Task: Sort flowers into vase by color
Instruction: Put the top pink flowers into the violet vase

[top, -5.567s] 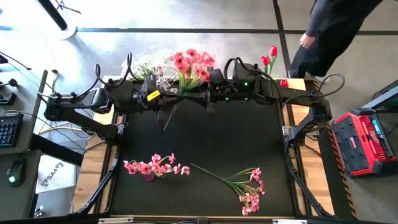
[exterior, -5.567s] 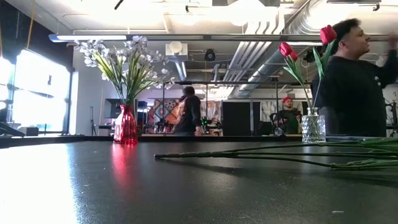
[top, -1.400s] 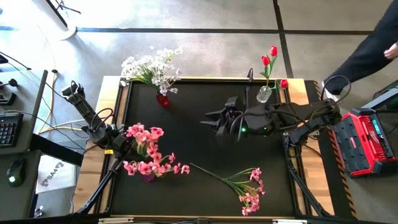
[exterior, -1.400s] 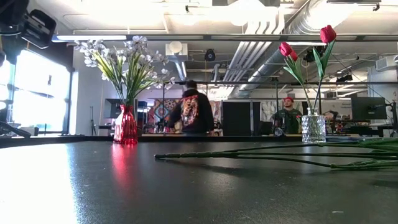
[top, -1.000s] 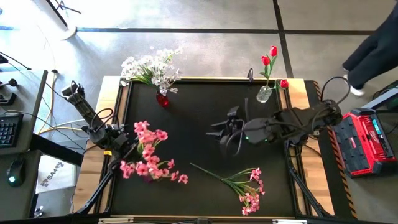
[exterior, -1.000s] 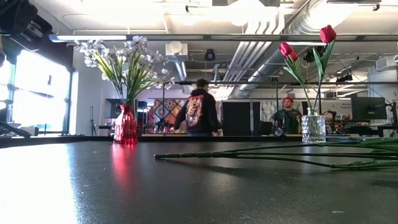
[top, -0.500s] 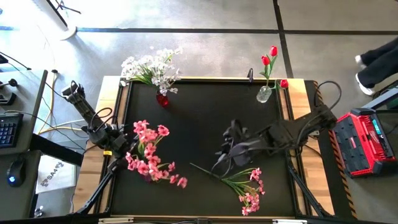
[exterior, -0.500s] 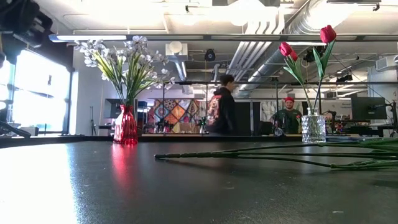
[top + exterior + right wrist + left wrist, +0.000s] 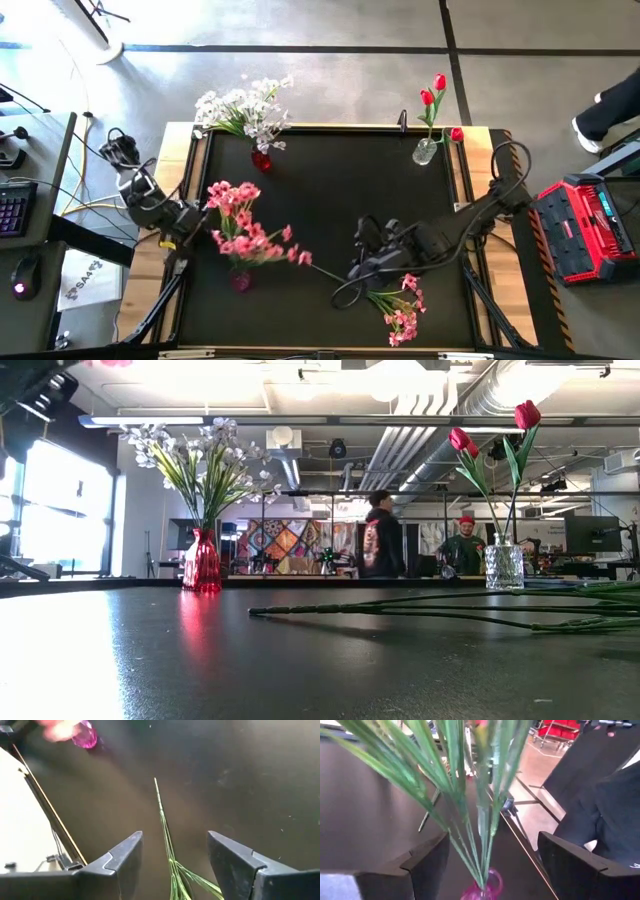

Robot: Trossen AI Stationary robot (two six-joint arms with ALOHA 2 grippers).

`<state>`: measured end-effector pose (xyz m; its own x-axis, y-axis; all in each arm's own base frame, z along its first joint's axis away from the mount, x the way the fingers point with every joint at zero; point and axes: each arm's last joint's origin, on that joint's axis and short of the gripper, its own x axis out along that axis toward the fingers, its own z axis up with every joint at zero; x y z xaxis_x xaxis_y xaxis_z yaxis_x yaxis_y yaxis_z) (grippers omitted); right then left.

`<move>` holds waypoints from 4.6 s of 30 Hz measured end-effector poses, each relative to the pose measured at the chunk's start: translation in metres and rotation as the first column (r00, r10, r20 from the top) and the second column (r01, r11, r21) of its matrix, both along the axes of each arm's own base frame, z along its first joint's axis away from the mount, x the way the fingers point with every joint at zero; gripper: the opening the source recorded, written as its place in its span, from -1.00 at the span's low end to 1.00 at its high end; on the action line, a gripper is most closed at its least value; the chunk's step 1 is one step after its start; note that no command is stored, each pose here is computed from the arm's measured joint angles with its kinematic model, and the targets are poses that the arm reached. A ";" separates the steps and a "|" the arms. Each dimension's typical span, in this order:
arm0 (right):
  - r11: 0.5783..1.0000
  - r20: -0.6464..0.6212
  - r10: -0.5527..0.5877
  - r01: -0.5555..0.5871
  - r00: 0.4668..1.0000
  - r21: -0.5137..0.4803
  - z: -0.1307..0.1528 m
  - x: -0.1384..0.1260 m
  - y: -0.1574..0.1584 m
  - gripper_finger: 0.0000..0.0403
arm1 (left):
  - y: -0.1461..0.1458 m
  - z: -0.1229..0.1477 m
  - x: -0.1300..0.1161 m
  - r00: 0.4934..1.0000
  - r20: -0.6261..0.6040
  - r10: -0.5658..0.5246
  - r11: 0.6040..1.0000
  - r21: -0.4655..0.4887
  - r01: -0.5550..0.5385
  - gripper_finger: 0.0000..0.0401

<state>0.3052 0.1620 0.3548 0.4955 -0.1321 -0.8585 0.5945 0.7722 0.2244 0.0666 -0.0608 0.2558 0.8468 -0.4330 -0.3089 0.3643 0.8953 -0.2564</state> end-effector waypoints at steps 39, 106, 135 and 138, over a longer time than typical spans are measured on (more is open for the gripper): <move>0.981 -0.169 -0.195 0.190 0.966 -0.042 -0.099 0.026 0.027 0.02 | -0.021 -0.033 0.063 0.634 -0.547 0.546 0.782 0.061 -0.620 0.40; 0.863 0.407 -0.302 0.065 0.862 0.501 -0.185 -0.106 -0.029 0.02 | -0.019 -0.095 0.158 0.129 -0.862 0.491 0.562 0.200 -0.802 -0.57; 0.800 0.580 -0.477 0.052 0.660 0.598 -0.183 -0.052 -0.045 0.07 | -0.040 0.010 0.216 0.614 -0.669 0.418 0.743 -0.137 -0.655 -0.51; 0.805 0.581 -0.488 0.079 0.652 0.588 -0.188 -0.050 -0.046 0.07 | -0.042 0.015 0.213 0.646 -0.609 0.460 0.764 -0.100 -0.638 -0.51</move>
